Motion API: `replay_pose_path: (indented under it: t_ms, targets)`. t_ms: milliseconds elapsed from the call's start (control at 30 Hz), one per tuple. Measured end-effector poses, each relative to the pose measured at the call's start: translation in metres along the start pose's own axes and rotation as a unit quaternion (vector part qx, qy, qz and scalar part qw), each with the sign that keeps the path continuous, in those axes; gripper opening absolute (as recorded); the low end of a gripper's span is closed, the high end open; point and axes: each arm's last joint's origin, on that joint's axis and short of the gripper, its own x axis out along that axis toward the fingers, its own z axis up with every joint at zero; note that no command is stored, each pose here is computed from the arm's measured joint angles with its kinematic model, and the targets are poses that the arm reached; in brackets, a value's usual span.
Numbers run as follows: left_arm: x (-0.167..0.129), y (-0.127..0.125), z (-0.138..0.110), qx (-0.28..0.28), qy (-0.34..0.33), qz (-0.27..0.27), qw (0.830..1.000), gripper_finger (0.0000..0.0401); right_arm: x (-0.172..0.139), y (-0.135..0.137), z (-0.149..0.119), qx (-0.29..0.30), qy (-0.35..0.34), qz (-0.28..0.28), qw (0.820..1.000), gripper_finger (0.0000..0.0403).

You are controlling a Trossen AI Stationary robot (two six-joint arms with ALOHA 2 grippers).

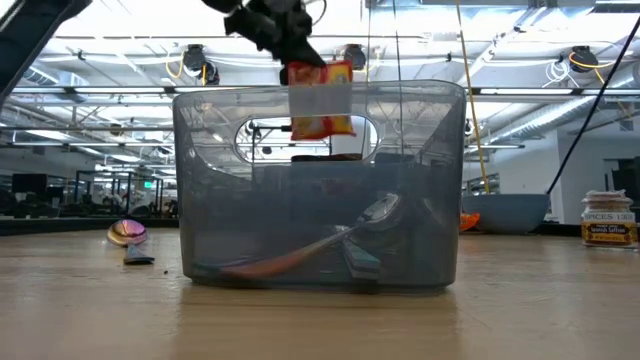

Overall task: Pick & Place Food Item
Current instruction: Put the red noodle pack into the white bin

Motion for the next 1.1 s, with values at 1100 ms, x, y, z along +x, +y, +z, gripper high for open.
replay_pose_path:
  t_ms: [1100]
  targets:
    - [0.034, 0.067, -0.021, -0.032, 0.013, 0.079, 0.996, 0.0000, 0.038, -0.102, -0.113, 0.171, -0.041, 0.088, 0.981, 0.0217]
